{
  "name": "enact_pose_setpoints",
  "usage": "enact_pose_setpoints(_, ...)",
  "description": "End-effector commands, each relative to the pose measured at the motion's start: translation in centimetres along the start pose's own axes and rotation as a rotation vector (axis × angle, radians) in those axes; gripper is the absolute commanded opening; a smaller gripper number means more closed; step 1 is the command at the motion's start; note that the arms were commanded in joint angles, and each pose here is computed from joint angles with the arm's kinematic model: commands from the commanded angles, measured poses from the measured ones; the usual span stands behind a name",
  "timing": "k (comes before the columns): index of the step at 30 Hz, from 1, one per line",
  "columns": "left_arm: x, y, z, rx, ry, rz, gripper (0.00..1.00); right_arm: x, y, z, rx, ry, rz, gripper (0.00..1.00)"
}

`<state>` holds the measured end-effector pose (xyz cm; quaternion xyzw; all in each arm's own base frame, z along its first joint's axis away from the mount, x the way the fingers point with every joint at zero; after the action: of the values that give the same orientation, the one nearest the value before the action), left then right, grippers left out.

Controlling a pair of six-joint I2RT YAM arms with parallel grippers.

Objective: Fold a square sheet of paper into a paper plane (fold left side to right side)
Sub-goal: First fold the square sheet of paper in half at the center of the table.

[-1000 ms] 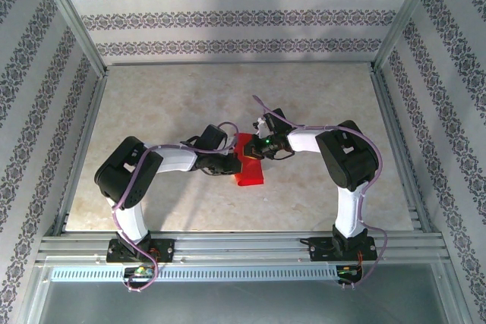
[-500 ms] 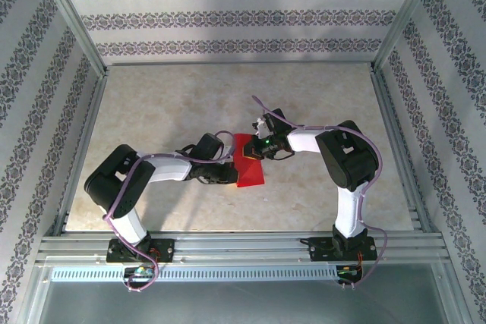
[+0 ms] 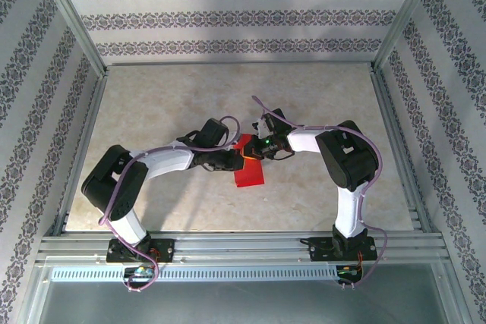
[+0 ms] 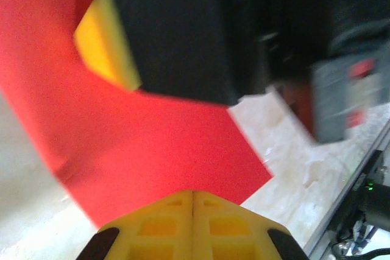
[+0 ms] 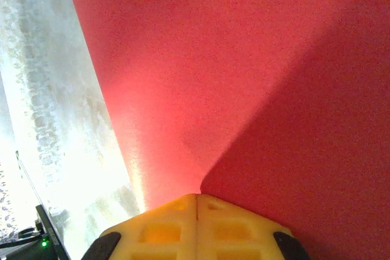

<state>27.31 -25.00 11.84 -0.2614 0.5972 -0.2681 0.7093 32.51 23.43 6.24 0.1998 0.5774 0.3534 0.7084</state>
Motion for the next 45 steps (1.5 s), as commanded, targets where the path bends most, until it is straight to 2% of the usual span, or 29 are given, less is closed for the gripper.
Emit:
enact_pose_setpoints(1,1.0,0.6,-0.4,0.002,0.054,-0.004,0.01,0.7,-3.3,-3.2,0.083,0.099,-0.166,0.0)
enact_pose_setpoints(8,2.7,1.6,-2.1,-0.024,0.102,-0.019,0.01,0.7,-3.3,-3.3,0.083,0.102,-0.168,0.0)
enact_pose_setpoints(18,3.6,3.6,-4.5,-0.049,0.175,0.063,0.01,0.7,-3.3,-3.3,0.083,0.106,-0.172,0.0)
enact_pose_setpoints(33,1.8,6.0,-8.8,-0.103,0.199,0.111,0.01,0.8,-3.4,-3.4,0.08,0.115,-0.178,0.0)
enact_pose_setpoints(40,0.5,5.6,-8.3,-0.045,0.149,0.134,0.01,0.8,-3.0,-3.3,0.068,0.112,-0.164,0.0)
enact_pose_setpoints(45,-1.8,2.7,-5.2,0.008,0.064,0.046,0.01,0.7,-2.7,-3.2,0.059,0.109,-0.156,0.0)
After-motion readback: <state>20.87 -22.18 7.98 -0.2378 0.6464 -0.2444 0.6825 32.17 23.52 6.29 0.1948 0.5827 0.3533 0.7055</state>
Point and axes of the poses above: each hand's point on the last joint's axis, 136 mm out from that joint toward the fingers, its own x axis out along the fingers, its own y axis along the line the jaws close on, z = x × y, the point moved 7 cm from there along -x, back along the fingers, and after that the axes turned 12 degrees about -x, right-handed, at the moved point
